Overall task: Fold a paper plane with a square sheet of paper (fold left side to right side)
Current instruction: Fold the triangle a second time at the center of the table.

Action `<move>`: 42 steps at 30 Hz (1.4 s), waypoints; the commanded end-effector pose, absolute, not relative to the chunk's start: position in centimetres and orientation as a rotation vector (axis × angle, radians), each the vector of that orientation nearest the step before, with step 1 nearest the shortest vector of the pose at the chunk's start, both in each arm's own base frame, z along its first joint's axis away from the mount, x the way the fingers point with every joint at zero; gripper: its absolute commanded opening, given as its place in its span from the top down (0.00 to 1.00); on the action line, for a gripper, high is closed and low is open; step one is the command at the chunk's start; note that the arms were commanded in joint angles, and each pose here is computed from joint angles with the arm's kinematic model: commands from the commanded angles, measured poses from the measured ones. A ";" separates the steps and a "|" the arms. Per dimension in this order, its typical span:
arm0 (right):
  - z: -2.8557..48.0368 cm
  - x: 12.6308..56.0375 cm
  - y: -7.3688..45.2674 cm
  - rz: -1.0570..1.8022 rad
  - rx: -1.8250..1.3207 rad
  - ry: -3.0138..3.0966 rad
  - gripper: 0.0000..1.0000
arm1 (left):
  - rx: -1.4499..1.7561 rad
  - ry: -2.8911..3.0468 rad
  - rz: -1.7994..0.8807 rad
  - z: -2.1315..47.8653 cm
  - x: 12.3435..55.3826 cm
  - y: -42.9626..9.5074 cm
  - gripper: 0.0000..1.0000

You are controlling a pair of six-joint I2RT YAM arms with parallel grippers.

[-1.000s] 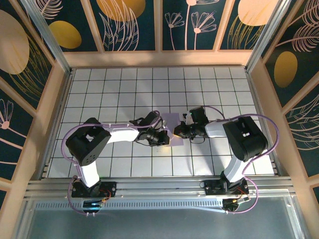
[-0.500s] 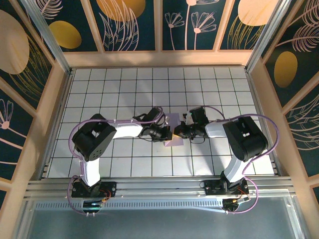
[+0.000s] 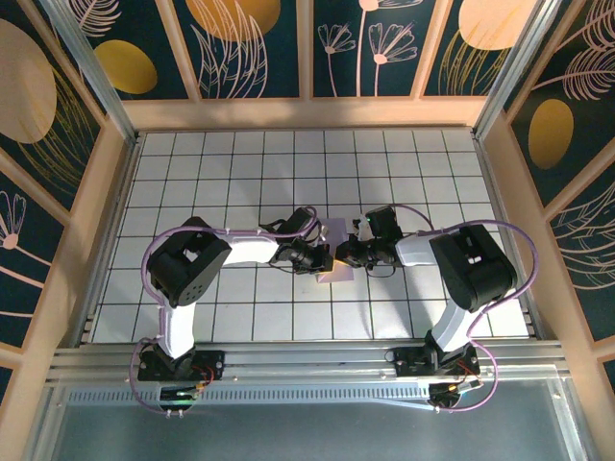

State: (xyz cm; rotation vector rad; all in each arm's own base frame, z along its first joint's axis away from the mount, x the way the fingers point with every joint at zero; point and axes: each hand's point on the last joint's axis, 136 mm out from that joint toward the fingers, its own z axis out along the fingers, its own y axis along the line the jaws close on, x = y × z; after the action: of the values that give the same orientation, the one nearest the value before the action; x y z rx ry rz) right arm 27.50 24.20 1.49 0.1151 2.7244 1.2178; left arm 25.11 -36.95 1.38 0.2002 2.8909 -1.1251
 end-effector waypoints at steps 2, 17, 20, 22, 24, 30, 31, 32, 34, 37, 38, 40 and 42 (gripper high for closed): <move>-2.7 24.5 21.6 1.035 0.243 2.910 1.00 | 0.198 2.948 -1.006 -0.6 24.9 -35.3 1.00; -3.1 24.5 21.3 1.008 0.246 2.932 1.00 | 0.291 3.001 -0.974 -0.9 22.2 -33.3 1.00; -3.1 24.6 21.3 1.007 0.243 2.933 1.00 | 0.305 3.018 -0.965 -1.1 21.3 -32.7 1.00; -3.1 24.6 21.3 1.004 0.241 2.934 1.00 | 0.330 3.022 -0.965 -1.0 20.8 -32.6 1.00; -3.1 24.6 21.2 1.002 0.244 2.936 1.00 | 0.348 3.029 -0.956 -1.0 20.4 -32.4 1.00; -2.9 24.7 21.3 1.001 0.239 2.933 1.00 | 0.355 3.044 -0.928 -0.9 19.7 -31.7 1.00; -2.9 24.7 21.3 1.001 0.238 2.933 1.00 | 0.362 3.044 -0.929 -0.9 19.6 -31.6 1.00; -2.9 24.7 21.3 1.000 0.238 2.936 1.00 | 0.366 3.046 -0.929 -0.8 19.4 -31.6 1.00; -2.9 24.7 21.3 1.001 0.238 2.935 1.00 | 0.376 3.047 -0.928 -0.7 19.2 -31.5 1.00; -2.9 24.7 21.3 1.001 0.233 2.935 1.00 | 0.385 3.044 -0.928 -0.5 19.1 -31.4 1.00; -2.9 24.7 21.3 1.001 0.236 2.936 1.00 | 0.387 3.044 -0.931 -0.4 19.0 -31.4 1.00; -2.9 24.7 21.3 1.000 0.234 2.936 1.00 | 0.390 3.040 -0.940 -0.2 18.9 -31.3 1.00; -2.8 24.8 21.3 1.003 0.232 2.934 1.00 | 0.402 3.035 -0.922 0.0 18.9 -31.2 1.00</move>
State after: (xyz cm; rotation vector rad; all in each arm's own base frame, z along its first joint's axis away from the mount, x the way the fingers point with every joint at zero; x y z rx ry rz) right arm 27.52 24.15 1.46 0.1205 2.7406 1.2080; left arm 21.55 -33.46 1.32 0.3820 2.9082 -1.0284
